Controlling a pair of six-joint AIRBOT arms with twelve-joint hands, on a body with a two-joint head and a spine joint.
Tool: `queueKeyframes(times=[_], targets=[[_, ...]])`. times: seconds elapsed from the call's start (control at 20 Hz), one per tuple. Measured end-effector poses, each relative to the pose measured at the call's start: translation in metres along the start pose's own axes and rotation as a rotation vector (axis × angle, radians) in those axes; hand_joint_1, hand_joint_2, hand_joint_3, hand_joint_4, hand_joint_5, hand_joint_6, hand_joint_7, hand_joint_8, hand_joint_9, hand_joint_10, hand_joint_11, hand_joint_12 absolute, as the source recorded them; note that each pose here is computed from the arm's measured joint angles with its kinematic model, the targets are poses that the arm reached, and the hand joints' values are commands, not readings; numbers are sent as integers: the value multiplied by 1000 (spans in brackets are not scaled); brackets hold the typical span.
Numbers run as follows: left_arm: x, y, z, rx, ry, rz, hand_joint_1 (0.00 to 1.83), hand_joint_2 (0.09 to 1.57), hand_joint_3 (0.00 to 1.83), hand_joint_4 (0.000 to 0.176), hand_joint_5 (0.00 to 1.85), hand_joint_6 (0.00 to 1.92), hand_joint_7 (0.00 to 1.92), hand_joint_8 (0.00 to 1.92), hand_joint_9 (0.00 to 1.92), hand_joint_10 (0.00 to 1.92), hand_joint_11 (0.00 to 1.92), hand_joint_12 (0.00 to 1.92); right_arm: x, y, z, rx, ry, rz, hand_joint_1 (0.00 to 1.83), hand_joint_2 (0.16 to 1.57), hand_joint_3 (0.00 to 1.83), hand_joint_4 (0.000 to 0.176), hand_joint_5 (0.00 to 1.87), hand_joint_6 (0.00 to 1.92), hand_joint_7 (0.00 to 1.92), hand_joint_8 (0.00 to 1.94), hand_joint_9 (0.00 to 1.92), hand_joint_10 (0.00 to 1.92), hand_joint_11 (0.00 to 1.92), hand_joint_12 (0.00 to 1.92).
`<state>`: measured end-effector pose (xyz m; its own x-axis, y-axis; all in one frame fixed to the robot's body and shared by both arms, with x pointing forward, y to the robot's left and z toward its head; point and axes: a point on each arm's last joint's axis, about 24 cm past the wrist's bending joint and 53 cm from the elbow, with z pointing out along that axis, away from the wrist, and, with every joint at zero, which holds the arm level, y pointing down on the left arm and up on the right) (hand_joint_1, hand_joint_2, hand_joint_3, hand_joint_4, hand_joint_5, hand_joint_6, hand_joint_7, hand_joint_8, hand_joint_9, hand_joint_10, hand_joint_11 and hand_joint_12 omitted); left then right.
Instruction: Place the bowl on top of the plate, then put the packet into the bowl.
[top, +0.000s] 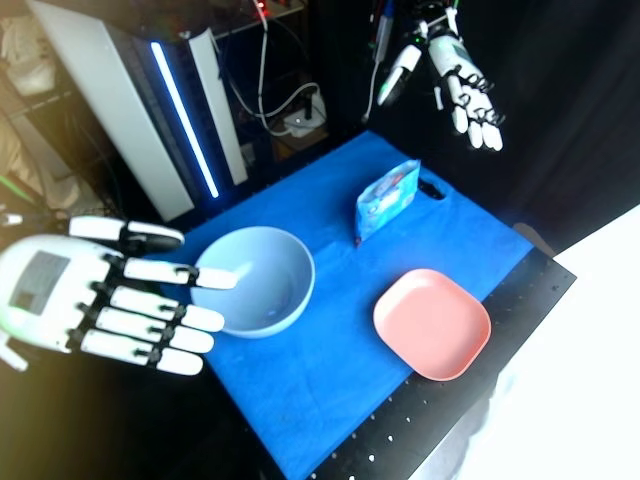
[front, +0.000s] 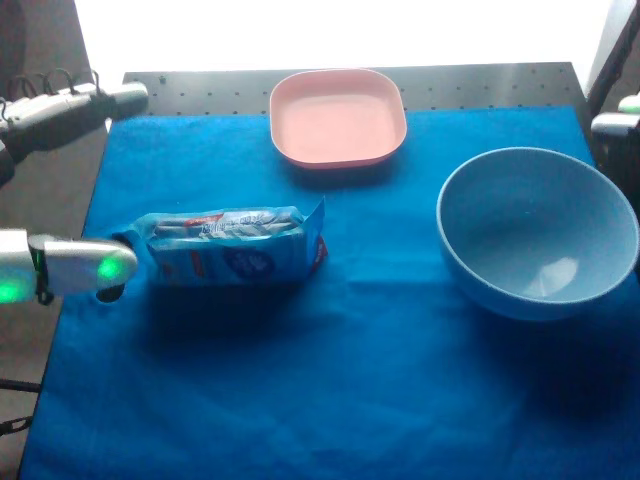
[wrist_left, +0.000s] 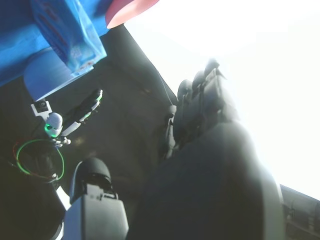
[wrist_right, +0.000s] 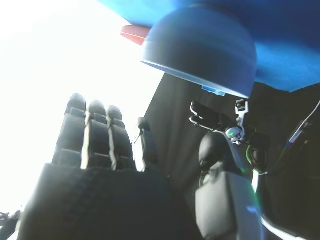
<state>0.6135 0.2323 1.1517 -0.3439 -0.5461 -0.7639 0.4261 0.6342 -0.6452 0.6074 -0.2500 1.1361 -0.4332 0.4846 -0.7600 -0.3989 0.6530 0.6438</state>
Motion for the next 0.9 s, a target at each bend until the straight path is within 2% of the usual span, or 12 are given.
queueKeyframes(times=[0.15, 0.25, 0.3, 0.35, 0.4, 0.45, 0.55, 0.6, 0.65, 0.7, 0.75, 0.9], targets=[[0, 0, 0, -1, 1, -1, 558, 947, 0, 127, 217, 1, 123, 1, 81, 1, 0, 190, -1, -1, 0, 2, -1, 0, 546, 1115, 0, 117, 250, 6, 205, 2, 149, 3, 0, 397], [1, 1, 0, -2, 2, 0, 553, 943, 0, 124, 212, 2, 129, 1, 94, 3, 0, 259, 0, -1, 0, 2, -1, 0, 475, 1099, 0, 124, 225, 0, 195, 1, 149, 2, 0, 420], [0, 1, 0, -2, 2, 0, 594, 939, 0, 120, 221, 2, 130, 1, 91, 1, 0, 236, 0, 1, 1, -2, -1, 0, 475, 1091, 0, 118, 224, 0, 190, 0, 149, 1, 0, 394], [1, 1, 0, -2, 2, 0, 594, 940, 0, 123, 218, 0, 129, 0, 92, 1, 0, 233, 0, 7, 5, -22, -1, -1, 437, 1074, 0, 155, 165, 0, 151, 0, 116, 0, 0, 313], [1, 1, 0, -2, 3, 1, 591, 941, 1, 118, 210, 0, 126, 0, 89, 0, 0, 233, 1, 16, 9, -55, 3, -8, 459, 1034, 0, 172, 170, 6, 165, 7, 130, 7, 0, 298], [1, 0, 0, 0, 3, 1, 570, 946, 3, 118, 209, 0, 126, 0, 89, 0, 0, 235, 3, 24, 12, -86, 11, -17, 460, 1005, 0, 175, 168, 2, 171, 4, 145, 4, 0, 354], [1, 1, 0, -2, 4, 1, 587, 944, 1, 121, 210, 0, 127, 1, 92, 1, 0, 237, 14, 42, 15, -155, 40, -34, 493, 935, 0, 176, 130, 2, 89, 4, 73, 7, 0, 58], [1, 1, 0, -2, 4, 0, 575, 946, 1, 120, 213, 1, 132, 1, 97, 2, 0, 255, 19, 45, 15, -165, 56, -39, 477, 924, 0, 176, 122, 1, 86, 6, 63, 7, 27, 37], [1, 1, 0, -4, 4, 0, 565, 952, 3, 104, 220, 3, 133, 1, 98, 2, 0, 256, 24, 47, 15, -172, 72, -43, 488, 919, 0, 176, 115, 0, 78, 3, 68, 8, 64, 47], [1, 1, 0, -4, 5, 0, 554, 955, 4, 100, 221, 3, 135, 2, 101, 3, 0, 259, 27, 51, 16, -183, 82, -48, 478, 928, 0, 176, 110, 0, 74, 1, 82, 12, 89, 56], [3, 2, 0, -5, 5, -5, 542, 953, 1, 122, 204, 1, 118, 1, 84, 2, 0, 216, 30, 54, 18, -192, 96, -61, 450, 942, 4, 176, 140, 11, 105, 12, 111, 21, 119, 69], [5, 0, 1, 0, 12, -3, 535, 956, 0, 128, 204, 1, 146, 2, 114, 3, 0, 323, 43, 67, 31, -218, 158, -122, 462, 1006, 6, 171, 106, 3, 115, 6, 113, 8, 117, 78]])
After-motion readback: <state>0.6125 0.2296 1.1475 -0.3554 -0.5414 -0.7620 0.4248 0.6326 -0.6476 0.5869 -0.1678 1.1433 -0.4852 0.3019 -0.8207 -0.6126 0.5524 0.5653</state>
